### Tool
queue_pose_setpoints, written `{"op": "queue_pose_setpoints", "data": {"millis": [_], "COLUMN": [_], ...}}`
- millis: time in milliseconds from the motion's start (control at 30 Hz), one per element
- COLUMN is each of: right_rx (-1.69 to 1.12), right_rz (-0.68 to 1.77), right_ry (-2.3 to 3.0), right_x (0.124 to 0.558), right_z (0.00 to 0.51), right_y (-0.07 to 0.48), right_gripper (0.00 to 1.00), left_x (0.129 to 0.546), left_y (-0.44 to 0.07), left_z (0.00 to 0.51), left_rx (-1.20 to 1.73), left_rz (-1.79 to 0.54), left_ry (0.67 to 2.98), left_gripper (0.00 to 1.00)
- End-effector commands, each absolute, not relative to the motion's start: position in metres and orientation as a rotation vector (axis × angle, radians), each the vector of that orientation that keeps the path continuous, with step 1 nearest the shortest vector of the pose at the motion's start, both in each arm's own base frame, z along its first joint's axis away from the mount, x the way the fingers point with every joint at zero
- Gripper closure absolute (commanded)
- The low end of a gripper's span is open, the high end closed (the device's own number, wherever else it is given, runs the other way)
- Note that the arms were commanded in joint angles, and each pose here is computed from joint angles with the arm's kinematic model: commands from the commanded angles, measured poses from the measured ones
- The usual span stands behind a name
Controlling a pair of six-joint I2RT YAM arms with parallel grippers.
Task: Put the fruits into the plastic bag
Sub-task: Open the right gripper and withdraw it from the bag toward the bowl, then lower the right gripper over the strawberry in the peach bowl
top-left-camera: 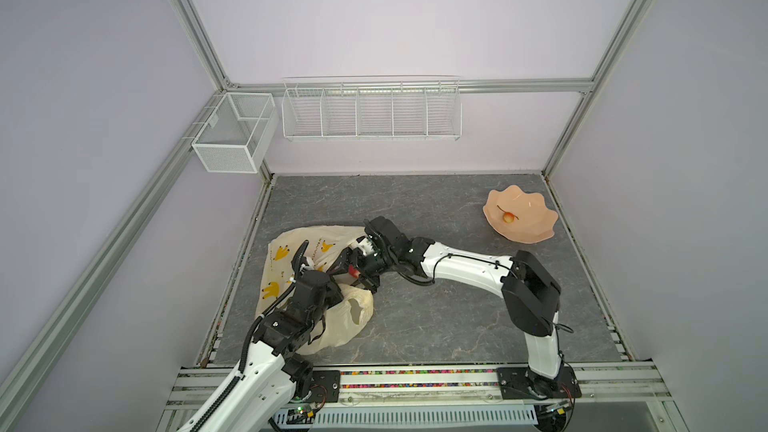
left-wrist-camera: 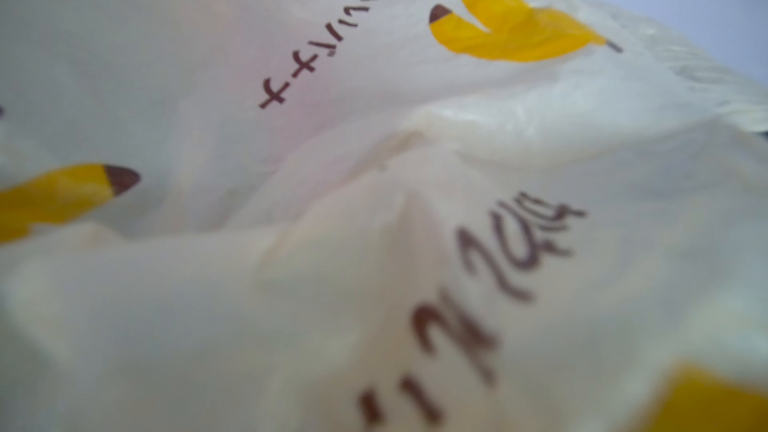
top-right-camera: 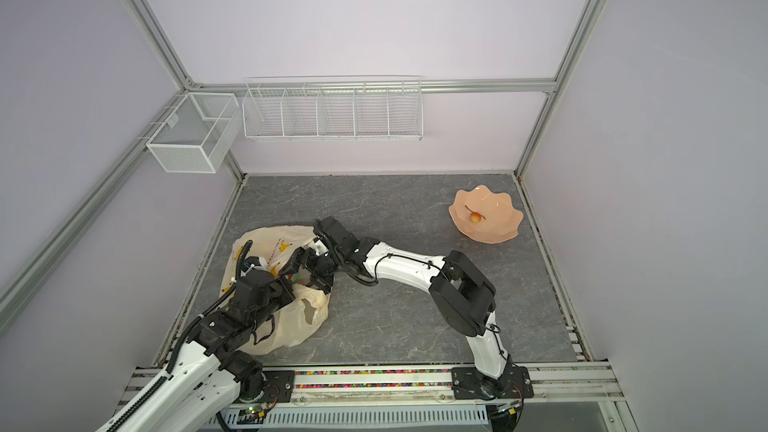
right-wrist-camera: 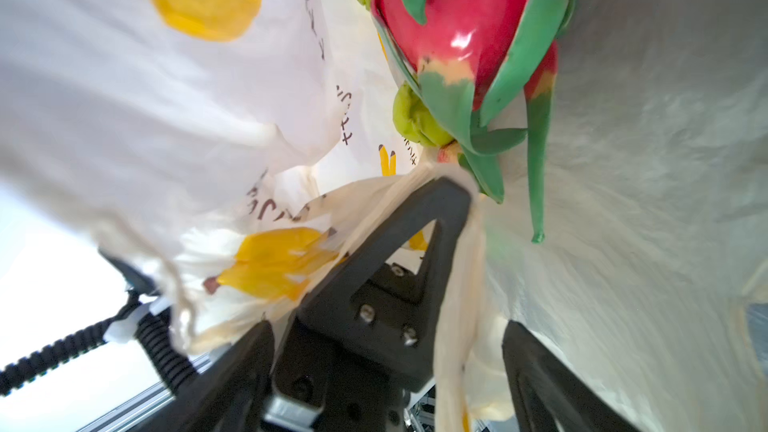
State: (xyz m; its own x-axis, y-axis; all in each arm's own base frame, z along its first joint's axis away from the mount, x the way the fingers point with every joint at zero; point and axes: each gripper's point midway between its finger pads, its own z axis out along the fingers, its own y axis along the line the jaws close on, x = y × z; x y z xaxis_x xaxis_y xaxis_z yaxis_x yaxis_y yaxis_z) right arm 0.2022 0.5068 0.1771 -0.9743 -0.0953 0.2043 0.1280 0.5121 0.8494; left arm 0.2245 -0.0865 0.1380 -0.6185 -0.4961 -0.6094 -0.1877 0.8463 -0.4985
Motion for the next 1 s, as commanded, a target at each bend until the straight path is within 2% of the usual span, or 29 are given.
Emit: {"op": "queue_pose_setpoints", "data": {"millis": [0,133,467,600,733,867,967], "right_rx": [-0.058,-0.018,0.042,0.011,-0.107,-0.319,-0.500], "right_rz": [-1.249,-1.156,-1.171,-1.137,-0.984,-0.567,-0.416], "right_ry": [-2.683,-2.787,-2.907,-2.988,-3.137,-3.340,-3.400], "right_x": [0.211,0.217,0.226,0.233,0.252,0.278,0.304], "right_z": [0.159,0.158,0.190,0.207,0.215,0.214,0.215], "right_y": [0.467,0.444,0.400,0.363,0.297,0.191,0.128], "right_gripper": [0.12,0.12,0.12,0.12,0.12,0.12,0.12], "left_x": [0.217,0.210,0.205,0.204,0.202,0.202,0.203], "left_y": [-0.079,-0.075,-0.072,-0.073,-0.075,-0.081,-0.085], "left_z": [0.167,0.179,0.190,0.197,0.201,0.206,0.211], "left_rx": [-0.476,-0.463,-0.416,-0.397,-0.365,-0.333,-0.309], "left_rz": [-0.500,-0.502,-0.486,-0.505,-0.516,-0.556,-0.583], "left_ry": [2.194,2.179,2.177,2.151,2.144,2.131,2.117], "left_gripper": [1.00,1.00,1.00,1.00,1.00,1.00,1.00]}}
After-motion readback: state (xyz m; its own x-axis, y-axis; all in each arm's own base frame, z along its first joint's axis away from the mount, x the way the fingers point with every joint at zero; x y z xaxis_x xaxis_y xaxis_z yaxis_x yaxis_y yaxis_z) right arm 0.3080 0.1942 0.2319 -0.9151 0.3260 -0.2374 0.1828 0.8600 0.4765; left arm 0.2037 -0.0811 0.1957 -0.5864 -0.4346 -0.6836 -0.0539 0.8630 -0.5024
